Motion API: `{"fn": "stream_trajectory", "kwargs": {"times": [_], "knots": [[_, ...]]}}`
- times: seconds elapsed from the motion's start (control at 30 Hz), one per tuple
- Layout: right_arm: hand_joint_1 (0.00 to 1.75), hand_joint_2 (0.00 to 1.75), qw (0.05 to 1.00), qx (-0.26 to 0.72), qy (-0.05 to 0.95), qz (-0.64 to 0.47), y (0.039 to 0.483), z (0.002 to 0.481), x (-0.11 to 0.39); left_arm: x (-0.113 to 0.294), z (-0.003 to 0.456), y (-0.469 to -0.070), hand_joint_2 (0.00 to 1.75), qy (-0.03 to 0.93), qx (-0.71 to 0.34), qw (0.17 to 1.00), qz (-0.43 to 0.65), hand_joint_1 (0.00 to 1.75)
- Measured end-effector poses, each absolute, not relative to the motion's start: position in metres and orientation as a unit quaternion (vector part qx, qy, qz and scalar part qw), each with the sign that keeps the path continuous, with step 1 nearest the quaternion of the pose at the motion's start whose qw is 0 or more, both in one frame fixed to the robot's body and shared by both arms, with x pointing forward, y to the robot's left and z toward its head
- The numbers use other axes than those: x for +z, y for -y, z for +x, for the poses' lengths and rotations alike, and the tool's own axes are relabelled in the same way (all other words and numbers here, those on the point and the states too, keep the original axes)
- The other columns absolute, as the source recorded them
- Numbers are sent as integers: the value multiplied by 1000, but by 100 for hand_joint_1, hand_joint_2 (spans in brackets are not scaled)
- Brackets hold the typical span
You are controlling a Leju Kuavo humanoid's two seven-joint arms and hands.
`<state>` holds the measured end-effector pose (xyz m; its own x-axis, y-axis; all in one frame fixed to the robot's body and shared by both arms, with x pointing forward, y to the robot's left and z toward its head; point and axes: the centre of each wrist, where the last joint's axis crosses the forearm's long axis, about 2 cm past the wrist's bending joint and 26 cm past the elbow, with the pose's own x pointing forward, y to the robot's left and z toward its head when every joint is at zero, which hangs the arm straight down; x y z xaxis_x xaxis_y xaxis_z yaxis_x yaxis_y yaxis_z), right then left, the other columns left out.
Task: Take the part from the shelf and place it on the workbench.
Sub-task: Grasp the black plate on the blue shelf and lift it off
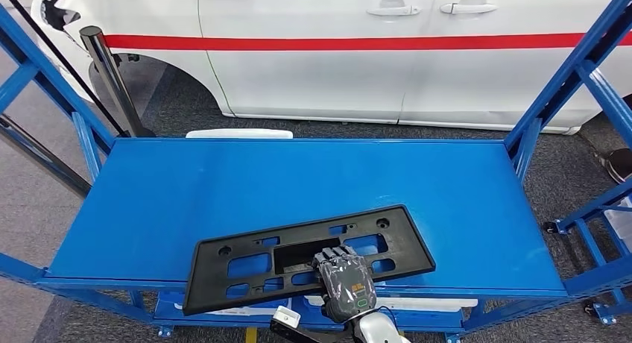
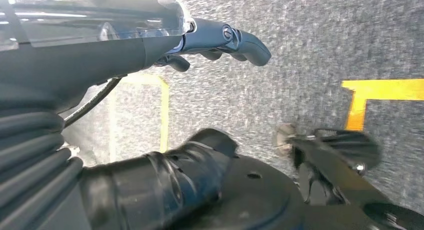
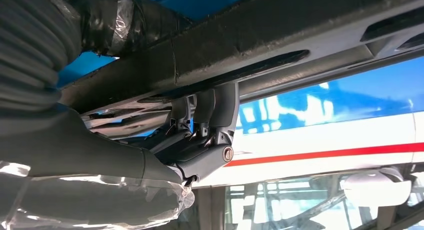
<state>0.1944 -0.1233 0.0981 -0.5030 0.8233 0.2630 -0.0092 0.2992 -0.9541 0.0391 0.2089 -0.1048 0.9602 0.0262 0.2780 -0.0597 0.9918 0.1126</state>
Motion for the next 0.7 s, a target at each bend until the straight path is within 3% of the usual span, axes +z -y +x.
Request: {"fn": "stream_trajectory", "kwargs": {"times": [0.4, 0.7], "knots": [[175, 175, 401, 505, 701, -304, 128, 196, 98, -105, 40, -210, 175, 110, 26, 992, 55, 0], [175, 175, 334, 396, 733, -441, 126, 196, 107, -105, 40, -211, 175, 89, 35, 994, 61, 0]]}}
